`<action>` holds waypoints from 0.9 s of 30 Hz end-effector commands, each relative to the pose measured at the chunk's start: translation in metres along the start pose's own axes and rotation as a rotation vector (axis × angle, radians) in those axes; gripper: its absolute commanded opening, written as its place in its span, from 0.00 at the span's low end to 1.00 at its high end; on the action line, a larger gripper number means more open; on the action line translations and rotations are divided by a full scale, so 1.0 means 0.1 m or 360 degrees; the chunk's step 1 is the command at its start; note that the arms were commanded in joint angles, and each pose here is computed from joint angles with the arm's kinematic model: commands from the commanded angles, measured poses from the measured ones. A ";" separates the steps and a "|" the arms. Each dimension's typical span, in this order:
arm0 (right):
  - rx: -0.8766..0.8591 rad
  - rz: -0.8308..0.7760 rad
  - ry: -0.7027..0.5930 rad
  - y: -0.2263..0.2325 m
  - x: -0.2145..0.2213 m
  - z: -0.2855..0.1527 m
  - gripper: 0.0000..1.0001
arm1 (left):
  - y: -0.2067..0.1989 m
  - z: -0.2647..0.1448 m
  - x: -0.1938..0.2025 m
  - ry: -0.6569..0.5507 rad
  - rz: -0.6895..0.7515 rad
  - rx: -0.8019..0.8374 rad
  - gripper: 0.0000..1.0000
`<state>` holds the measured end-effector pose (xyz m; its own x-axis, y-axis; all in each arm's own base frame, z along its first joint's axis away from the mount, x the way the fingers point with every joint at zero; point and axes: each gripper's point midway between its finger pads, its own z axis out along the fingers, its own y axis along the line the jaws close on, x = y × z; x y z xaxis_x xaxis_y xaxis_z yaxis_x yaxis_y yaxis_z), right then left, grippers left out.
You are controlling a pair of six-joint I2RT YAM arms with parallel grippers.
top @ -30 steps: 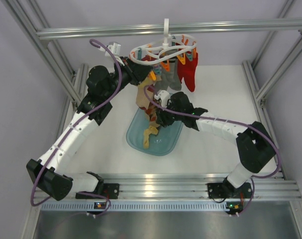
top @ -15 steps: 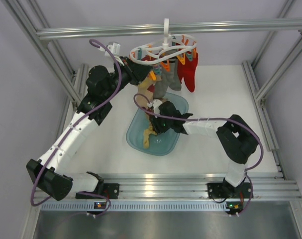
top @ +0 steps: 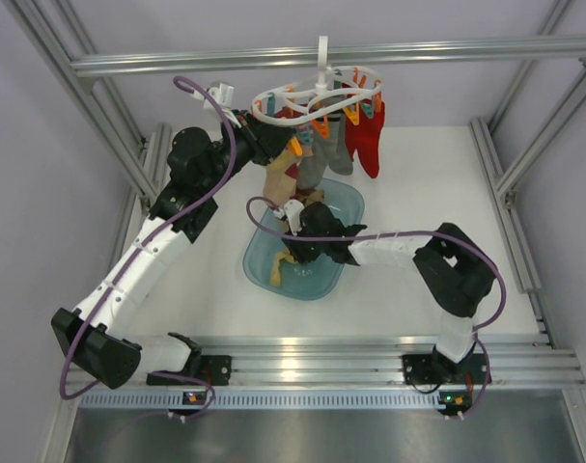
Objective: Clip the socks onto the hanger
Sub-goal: Pick up the sock from the bin.
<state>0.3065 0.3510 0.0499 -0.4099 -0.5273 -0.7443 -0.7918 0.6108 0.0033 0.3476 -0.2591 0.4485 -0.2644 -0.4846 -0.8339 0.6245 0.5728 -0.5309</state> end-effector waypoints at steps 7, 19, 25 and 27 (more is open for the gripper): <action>-0.0024 -0.0016 -0.0201 0.15 -0.54 -0.20 0.46 | 0.12 0.03 0.09 0.0026 -0.0021 -0.0038 0.00; -0.0115 0.0217 -0.0147 0.29 -0.65 -0.22 0.45 | 0.11 0.03 0.10 0.0028 -0.0019 -0.0030 0.00; -0.0048 0.0173 -0.0043 0.22 -0.37 -0.05 0.45 | 0.11 0.02 0.10 0.0029 -0.0016 -0.0034 0.00; -0.0042 0.0165 0.0006 0.23 -0.27 -0.02 0.44 | 0.12 0.02 0.09 0.0027 -0.0009 -0.0036 0.00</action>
<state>0.3045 0.3767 0.0819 -0.4838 -0.4352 -0.7593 -0.7544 0.6471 0.1098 0.3476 -0.2589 0.4476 -0.2685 -0.4840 -0.8329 0.6256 0.5698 -0.5328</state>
